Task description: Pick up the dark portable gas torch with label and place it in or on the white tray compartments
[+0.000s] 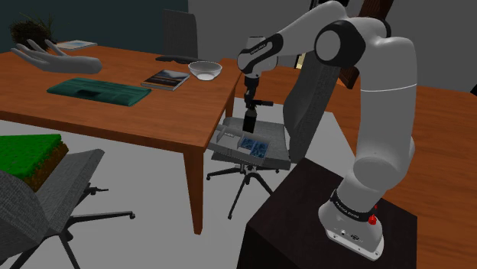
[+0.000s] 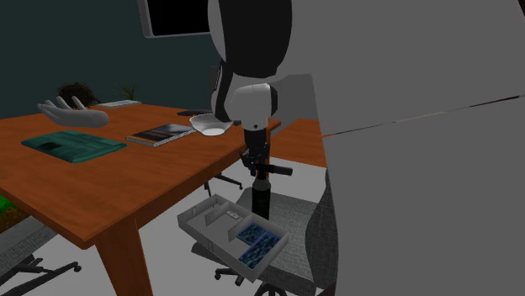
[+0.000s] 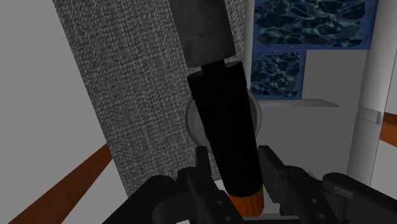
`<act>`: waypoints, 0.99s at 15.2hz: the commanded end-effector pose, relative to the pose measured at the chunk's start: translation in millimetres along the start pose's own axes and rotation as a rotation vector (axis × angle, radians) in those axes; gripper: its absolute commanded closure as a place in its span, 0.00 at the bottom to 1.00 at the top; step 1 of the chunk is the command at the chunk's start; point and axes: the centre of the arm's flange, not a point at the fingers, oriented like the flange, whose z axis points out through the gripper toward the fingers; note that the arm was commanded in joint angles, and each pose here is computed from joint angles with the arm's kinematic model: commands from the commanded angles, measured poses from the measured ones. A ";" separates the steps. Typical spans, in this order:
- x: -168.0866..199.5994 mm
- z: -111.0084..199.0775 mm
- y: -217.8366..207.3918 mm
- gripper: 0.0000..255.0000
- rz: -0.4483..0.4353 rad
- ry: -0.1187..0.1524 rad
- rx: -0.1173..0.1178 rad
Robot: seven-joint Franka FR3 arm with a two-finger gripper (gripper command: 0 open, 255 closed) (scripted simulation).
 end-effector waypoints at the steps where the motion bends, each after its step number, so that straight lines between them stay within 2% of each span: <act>1: 0.0 -8.3 0.7 1.00 0.000 0.000 0.000; 15: -1.5 -82.1 3.1 1.00 0.000 0.000 0.000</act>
